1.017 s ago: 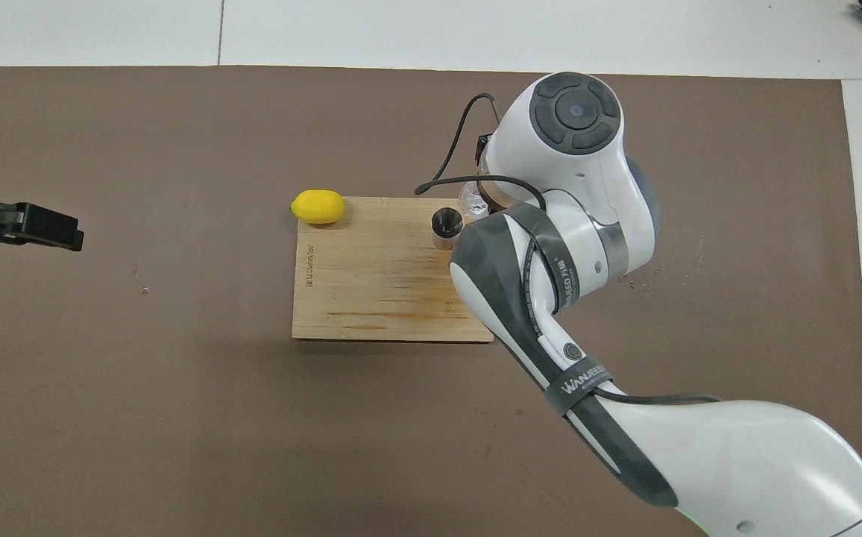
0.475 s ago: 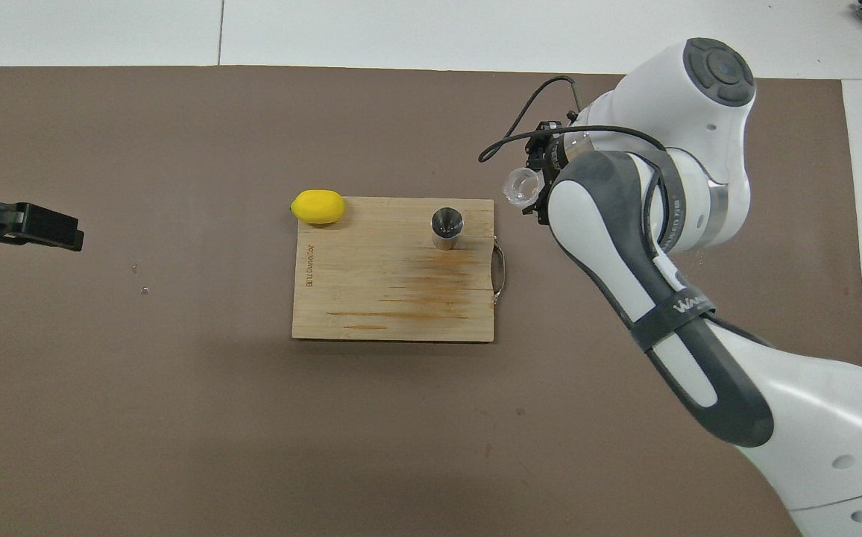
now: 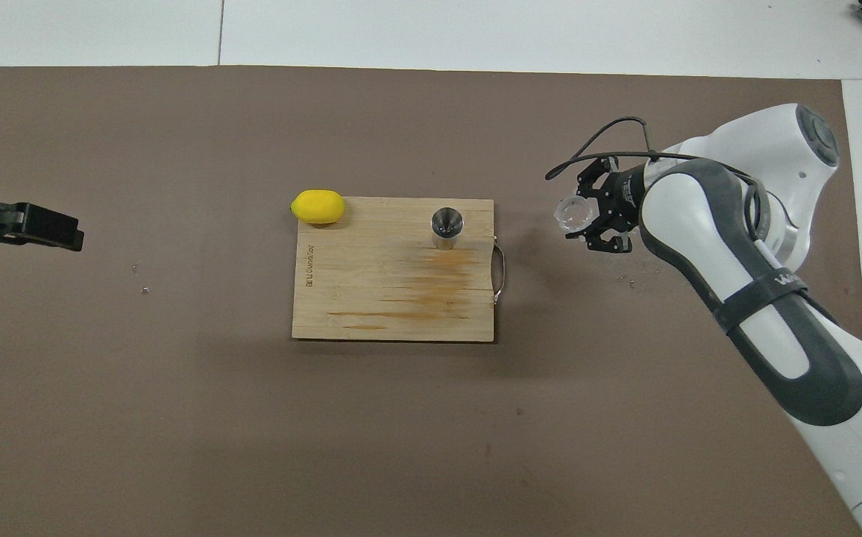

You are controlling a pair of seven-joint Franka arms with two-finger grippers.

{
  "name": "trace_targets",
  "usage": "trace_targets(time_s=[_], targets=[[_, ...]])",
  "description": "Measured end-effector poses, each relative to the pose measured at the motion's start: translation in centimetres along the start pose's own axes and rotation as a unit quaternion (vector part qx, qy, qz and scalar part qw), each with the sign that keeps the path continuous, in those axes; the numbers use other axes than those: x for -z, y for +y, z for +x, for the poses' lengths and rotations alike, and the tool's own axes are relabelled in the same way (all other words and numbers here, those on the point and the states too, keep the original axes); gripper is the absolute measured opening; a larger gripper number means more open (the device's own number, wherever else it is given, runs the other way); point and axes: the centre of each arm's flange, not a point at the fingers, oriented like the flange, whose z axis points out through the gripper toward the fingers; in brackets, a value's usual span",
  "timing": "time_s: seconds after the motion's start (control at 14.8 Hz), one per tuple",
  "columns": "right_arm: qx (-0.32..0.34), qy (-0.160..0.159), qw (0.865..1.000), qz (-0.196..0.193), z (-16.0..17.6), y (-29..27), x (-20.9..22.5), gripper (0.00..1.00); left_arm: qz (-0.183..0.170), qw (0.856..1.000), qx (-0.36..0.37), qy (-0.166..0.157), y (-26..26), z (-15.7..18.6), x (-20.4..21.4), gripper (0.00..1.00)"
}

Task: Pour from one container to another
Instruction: 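Turn the glass cup upright and move it back with the right gripper, then lower the glass cup onto the table and open the right gripper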

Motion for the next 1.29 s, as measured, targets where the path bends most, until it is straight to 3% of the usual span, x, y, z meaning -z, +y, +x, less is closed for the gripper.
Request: trace_targets(time_s=[0.41, 0.68, 1.02, 1.29], targets=[[0.013, -0.061, 0.998, 0.008, 8.7, 4.7, -0.9, 0.51, 0.0, 1.0, 0.0, 0.0, 0.0, 0.0, 0.0, 1.0], [0.024, -0.09, 0.996, 0.015, 11.4, 6.8, -2.1, 0.51, 0.0, 1.0, 0.0, 0.0, 0.0, 0.0, 0.0, 1.0], [0.024, -0.095, 0.995, 0.021, 14.8, 8.6, -2.2, 0.51, 0.0, 1.0, 0.0, 0.0, 0.0, 0.0, 0.0, 1.0], [0.022, -0.106, 0.994, 0.029, 15.5, 8.9, -2.2, 0.51, 0.0, 1.0, 0.0, 0.0, 0.0, 0.0, 0.0, 1.0]])
